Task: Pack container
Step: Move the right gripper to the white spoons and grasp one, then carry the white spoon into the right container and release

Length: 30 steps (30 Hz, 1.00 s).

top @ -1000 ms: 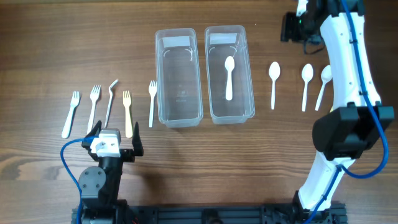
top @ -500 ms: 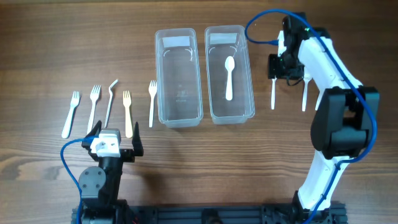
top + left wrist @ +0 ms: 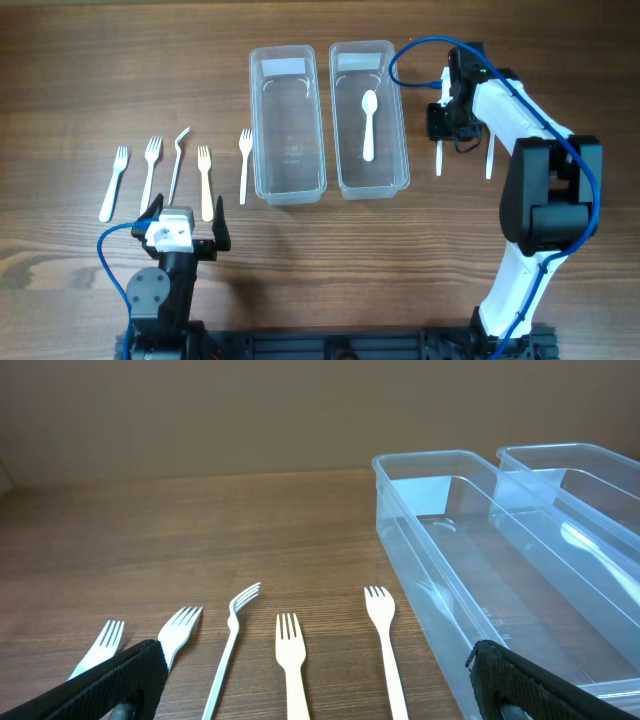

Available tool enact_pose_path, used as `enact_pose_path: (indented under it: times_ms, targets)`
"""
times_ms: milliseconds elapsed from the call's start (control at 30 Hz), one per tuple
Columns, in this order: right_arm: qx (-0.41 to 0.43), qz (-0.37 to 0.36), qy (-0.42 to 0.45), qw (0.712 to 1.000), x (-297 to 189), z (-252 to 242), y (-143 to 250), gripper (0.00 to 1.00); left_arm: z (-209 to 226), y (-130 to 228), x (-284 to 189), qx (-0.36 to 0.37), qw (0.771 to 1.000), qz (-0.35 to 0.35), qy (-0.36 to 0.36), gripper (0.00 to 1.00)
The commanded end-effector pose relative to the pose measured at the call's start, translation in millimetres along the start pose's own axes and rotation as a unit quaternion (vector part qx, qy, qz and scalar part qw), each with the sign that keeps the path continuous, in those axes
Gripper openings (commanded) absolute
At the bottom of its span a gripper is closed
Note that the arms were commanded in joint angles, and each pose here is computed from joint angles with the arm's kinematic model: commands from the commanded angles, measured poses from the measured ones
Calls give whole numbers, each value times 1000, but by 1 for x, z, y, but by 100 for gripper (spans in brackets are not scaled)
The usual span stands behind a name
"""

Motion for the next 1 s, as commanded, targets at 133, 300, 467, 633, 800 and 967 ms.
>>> enact_pose_path:
  times_ms: [133, 300, 467, 633, 800, 967]
  targets:
    - [1, 6, 3, 1000, 4, -2, 2, 4, 0, 0, 0, 7, 1000, -3, 1, 100]
    - [2, -29, 34, 999, -31, -14, -23, 4, 0, 0, 0, 7, 1000, -3, 1, 100]
    - [-5, -149, 58, 987, -137, -23, -80, 5, 0, 0, 0, 7, 1000, -3, 1, 100]
    - [-25, -267, 44, 962, -230, -2, -108, 4, 0, 0, 0, 7, 1000, -3, 1, 100]
    - [-65, -256, -14, 964, -229, 45, -104, 4, 0, 0, 0, 7, 1000, -3, 1, 100]
    - [-96, -186, -56, 976, -183, 94, -98, 4, 0, 0, 0, 7, 1000, -3, 1, 100]
Point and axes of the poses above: each gripper's point midway between its finger pads, its own x axis out along the fingers, its own z axis along the line the jaws close on, y = z × x, the point moved 3 cm from there along -x, back along the fingers, and after that the axes turned 14 degrees about -x, right-handed, at the moved point
